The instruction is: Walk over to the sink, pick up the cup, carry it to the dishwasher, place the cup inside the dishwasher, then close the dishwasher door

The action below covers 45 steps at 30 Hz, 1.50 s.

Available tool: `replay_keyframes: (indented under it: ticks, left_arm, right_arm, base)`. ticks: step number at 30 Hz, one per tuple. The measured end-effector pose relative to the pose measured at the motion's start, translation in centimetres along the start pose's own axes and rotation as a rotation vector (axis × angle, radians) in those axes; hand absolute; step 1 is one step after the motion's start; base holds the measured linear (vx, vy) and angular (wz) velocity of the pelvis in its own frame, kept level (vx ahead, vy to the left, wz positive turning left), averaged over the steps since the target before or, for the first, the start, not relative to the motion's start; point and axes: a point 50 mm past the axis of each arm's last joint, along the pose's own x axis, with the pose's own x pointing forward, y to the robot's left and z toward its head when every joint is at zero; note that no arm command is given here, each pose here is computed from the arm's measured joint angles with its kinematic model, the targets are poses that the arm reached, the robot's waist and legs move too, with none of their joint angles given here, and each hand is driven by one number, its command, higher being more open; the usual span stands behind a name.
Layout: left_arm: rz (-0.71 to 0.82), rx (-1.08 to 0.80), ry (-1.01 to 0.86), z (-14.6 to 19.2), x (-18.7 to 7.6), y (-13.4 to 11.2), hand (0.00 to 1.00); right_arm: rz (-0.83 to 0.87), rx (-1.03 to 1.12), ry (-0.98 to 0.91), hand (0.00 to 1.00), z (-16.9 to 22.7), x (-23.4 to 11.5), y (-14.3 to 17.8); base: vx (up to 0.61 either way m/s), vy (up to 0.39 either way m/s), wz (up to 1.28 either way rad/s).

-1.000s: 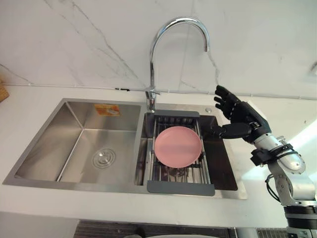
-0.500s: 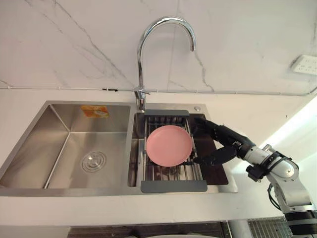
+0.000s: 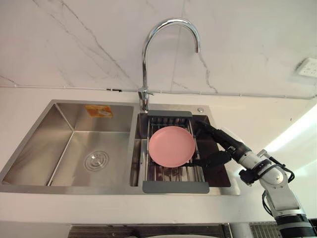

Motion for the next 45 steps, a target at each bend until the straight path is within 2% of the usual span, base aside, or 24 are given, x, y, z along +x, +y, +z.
replay_keyframes:
  ticks: [8, 19, 34, 45]
  left_arm:
    - [0.0, 0.003, -0.004, 0.1, 0.0, 0.0, 1.0]
    - [0.003, 0.019, -0.013, 0.3, 0.0, 0.0, 1.0]
    - [0.009, 0.016, -0.038, 0.7, -0.1, -0.1, 1.0]
    - [0.006, 0.011, -0.046, 0.7, -0.1, -0.4, 1.0]
  right_arm:
    - [0.022, 0.002, -0.015, 1.0, 0.1, 0.1, 0.4]
    - [0.093, -0.12, 0.003, 1.0, 0.2, 0.3, 1.2]
    - [0.082, -0.407, -0.001, 1.0, 1.7, 0.6, 1.5]
    - [0.025, -0.601, -0.108, 1.0, 4.2, 1.0, 2.3]
  base:
    - [0.0, 0.002, 0.02]
    - [0.0, 0.0, 0.0]
    - [0.0, 0.0, 0.01]
    - [0.0, 0.0, 0.01]
